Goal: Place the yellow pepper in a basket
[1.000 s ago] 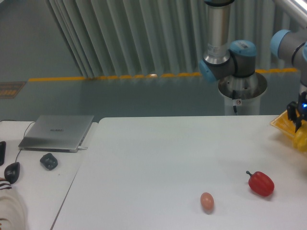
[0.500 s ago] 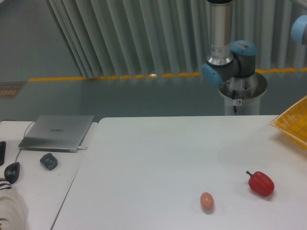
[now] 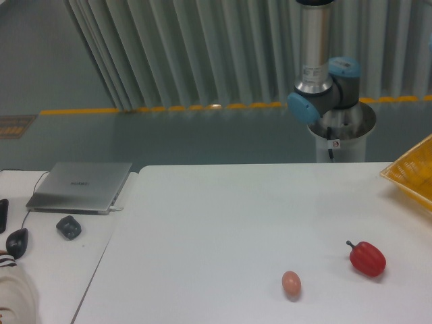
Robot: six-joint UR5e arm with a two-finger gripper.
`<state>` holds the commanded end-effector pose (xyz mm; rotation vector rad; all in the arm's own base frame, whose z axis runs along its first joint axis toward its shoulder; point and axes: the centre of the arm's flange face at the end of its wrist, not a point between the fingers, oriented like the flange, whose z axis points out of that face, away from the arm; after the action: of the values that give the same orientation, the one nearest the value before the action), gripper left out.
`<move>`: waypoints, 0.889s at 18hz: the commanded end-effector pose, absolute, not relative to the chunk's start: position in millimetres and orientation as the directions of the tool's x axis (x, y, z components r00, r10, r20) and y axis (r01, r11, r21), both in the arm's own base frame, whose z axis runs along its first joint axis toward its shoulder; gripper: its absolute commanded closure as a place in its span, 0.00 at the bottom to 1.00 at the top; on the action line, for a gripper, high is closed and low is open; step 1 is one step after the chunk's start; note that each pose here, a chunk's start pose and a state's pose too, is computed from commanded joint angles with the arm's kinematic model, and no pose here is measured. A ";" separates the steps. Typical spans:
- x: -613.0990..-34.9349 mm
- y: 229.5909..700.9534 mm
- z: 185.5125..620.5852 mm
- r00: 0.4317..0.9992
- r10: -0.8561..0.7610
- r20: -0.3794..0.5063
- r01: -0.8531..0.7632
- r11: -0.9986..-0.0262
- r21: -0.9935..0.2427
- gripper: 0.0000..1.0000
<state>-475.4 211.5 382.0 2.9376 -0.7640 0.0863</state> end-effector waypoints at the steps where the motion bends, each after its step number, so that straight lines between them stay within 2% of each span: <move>1: -474.9 211.4 385.1 0.873 -0.483 0.074 -0.488 -0.868 0.090 0.00; 7: -485.0 222.1 402.5 0.872 -0.489 0.033 -0.489 -0.867 0.095 0.00; 11: -490.1 254.0 412.3 0.830 -0.558 0.005 -0.556 -0.826 0.088 0.00; 16: -503.3 307.9 427.7 0.773 -0.630 -0.072 -0.632 -0.775 -0.005 0.00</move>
<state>-503.3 307.9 427.7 2.9855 -1.0619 -0.1057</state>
